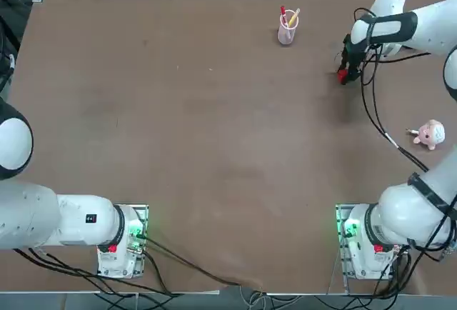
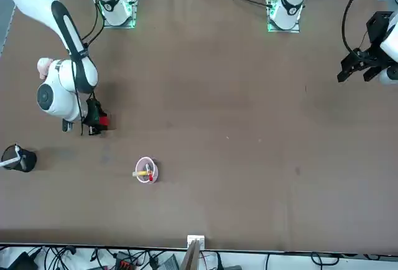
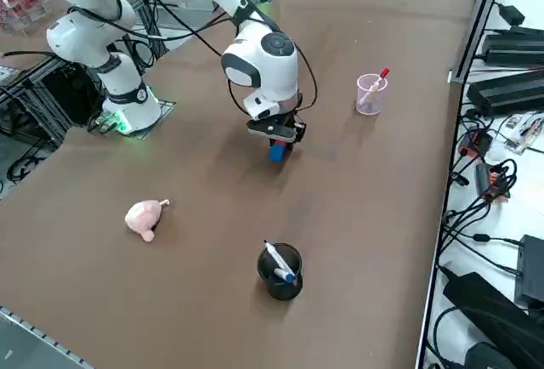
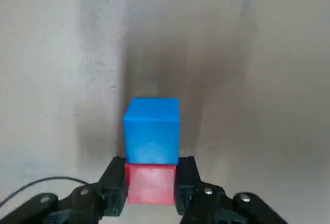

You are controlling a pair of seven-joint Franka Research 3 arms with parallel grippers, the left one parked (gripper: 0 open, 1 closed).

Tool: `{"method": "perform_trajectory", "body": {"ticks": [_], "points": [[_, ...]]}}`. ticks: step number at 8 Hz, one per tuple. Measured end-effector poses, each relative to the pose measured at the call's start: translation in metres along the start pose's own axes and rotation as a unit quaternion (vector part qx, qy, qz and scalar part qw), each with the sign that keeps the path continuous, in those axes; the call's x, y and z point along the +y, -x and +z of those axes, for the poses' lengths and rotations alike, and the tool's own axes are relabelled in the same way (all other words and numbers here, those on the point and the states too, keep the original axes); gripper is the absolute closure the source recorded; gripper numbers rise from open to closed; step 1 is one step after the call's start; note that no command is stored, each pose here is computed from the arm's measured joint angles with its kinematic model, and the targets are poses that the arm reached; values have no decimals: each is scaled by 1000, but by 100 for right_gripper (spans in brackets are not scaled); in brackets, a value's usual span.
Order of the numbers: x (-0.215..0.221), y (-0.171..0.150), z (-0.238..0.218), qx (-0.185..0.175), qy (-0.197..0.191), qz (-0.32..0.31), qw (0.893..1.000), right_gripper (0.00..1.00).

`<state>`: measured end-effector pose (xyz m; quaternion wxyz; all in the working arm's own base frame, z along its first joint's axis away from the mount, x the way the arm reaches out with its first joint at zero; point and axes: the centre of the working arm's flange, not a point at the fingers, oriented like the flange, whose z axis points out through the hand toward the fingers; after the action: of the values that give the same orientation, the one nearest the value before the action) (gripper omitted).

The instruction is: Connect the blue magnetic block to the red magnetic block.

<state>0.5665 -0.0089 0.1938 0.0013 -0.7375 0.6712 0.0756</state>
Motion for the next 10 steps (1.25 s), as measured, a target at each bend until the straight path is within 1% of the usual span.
{"method": "perform_trajectory", "body": {"ticks": [1,3,5,6,7,8,9,10], "points": [[0,-1,0,0,-1,0,1000,36],[-2,-3,-14,2,-6,-9,1000,2],[-7,2,-48,2,9,-23,1000,0],[-12,6,-73,2,20,-50,999,0],[-15,11,-104,0,33,-98,995,0],[-18,16,-142,-2,40,-158,987,0],[-20,19,-181,-4,42,-221,974,0],[-21,21,-215,-4,38,-284,958,0]]}}
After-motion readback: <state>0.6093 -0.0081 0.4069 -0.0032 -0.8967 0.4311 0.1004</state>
